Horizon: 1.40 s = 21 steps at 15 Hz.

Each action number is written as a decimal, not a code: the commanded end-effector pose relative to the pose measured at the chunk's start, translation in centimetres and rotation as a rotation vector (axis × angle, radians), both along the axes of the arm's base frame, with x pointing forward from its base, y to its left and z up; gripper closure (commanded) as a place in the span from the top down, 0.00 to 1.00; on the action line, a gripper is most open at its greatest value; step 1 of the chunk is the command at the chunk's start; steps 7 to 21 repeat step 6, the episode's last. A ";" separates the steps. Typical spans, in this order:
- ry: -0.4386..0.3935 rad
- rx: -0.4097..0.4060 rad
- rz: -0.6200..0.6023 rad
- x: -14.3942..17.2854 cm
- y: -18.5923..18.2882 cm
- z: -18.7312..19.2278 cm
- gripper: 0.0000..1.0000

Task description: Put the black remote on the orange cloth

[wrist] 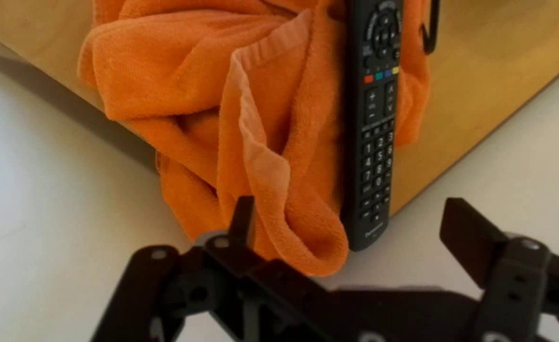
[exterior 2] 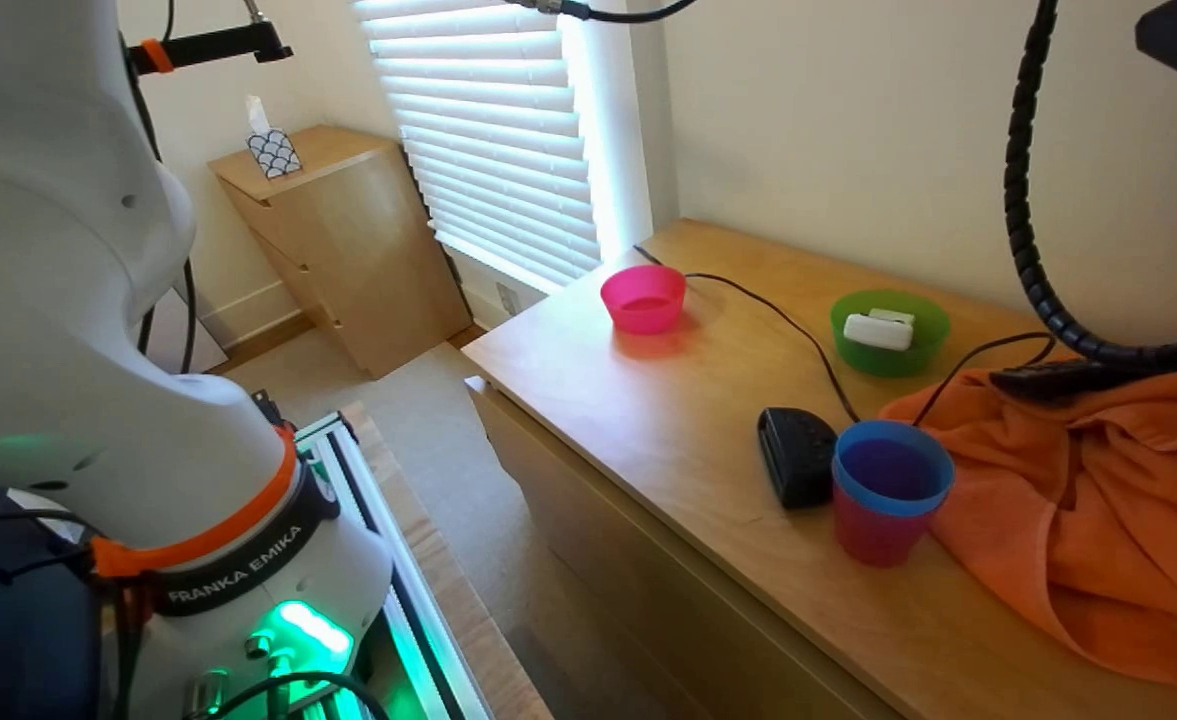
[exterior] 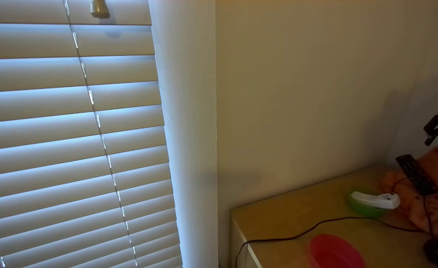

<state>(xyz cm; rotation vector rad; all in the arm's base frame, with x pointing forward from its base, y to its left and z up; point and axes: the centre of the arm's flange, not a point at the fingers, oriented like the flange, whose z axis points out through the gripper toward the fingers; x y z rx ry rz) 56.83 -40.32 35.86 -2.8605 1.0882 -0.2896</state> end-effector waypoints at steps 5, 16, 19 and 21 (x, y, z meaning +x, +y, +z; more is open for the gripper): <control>-0.206 0.111 0.081 -4.3 -1.9 3.1 1.00; -0.241 0.120 0.091 -5.4 -2.4 3.6 1.00; -0.241 0.120 0.091 -5.4 -2.4 3.6 1.00; -0.241 0.120 0.091 -5.4 -2.4 3.6 1.00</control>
